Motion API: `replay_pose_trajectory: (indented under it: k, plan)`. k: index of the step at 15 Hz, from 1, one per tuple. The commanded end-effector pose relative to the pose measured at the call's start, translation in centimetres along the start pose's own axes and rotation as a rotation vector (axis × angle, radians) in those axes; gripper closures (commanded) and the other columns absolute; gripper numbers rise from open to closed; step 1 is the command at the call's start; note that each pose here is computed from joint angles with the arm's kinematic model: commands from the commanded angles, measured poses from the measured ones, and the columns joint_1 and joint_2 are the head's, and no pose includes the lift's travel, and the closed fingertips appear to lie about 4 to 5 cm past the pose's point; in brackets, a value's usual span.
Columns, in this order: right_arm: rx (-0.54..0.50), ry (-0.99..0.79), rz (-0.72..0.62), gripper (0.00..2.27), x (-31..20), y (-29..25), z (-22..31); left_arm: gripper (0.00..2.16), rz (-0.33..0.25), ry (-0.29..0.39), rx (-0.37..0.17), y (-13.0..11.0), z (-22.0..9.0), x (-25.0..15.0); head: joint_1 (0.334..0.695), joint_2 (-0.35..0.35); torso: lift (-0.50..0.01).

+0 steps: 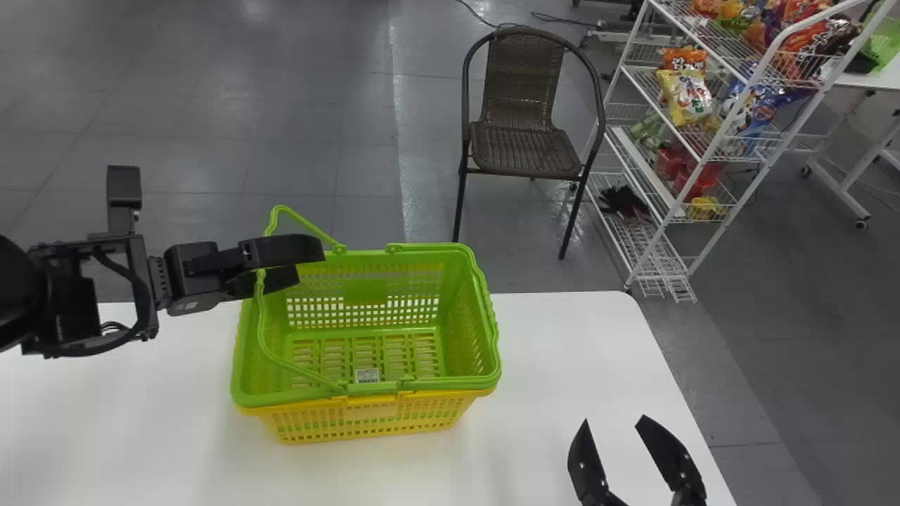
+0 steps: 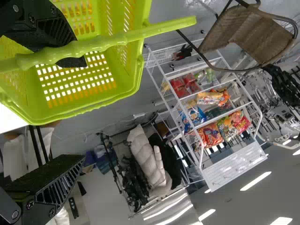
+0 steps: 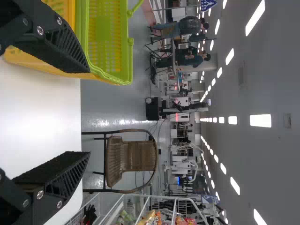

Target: Grasp handle with right gripper to insert into left gripper then lift and swing left to center

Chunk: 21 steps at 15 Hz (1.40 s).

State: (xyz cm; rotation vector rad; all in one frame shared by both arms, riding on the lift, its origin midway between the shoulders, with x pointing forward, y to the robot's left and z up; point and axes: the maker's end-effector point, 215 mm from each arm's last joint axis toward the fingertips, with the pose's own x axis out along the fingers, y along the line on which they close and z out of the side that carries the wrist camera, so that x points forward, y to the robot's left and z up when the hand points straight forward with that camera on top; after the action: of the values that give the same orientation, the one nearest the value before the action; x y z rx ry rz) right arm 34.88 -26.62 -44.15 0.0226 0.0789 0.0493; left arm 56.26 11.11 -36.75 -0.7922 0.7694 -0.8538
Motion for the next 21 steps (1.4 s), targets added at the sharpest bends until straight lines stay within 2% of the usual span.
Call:
replay_pose_trajectory:
  k: [1, 2, 5, 13, 21]
  plan:
    - [0.001, 0.011, -0.026, 1.26, 2.2, -1.4, 0.3, 0.12, -0.011, 0.020, -0.003, -0.7, -0.1, 0.4, 0.695, -0.188, 0.000]
    - [0.003, 0.017, -0.034, 1.56, 3.1, -1.7, 0.4, 0.12, -0.014, 0.029, -0.006, -0.9, -0.2, 0.4, 0.695, -0.194, 0.000]
    - [-0.031, 0.045, -0.042, 2.01, 6.1, -2.0, 0.5, 0.12, -0.012, 0.047, 0.006, -1.4, -0.3, 1.1, 0.695, -0.212, 0.000]
    - [-0.238, 0.147, 0.030, 2.06, 14.1, 1.5, -2.0, 0.12, -0.036, 0.056, -0.002, -2.2, -0.7, 1.5, 0.695, -0.179, 0.000]
    - [-0.330, 0.255, 0.084, 2.06, 17.6, 2.0, -4.8, 0.12, -0.052, 0.053, -0.015, -2.2, -1.0, 1.3, 0.695, -0.157, 0.000]
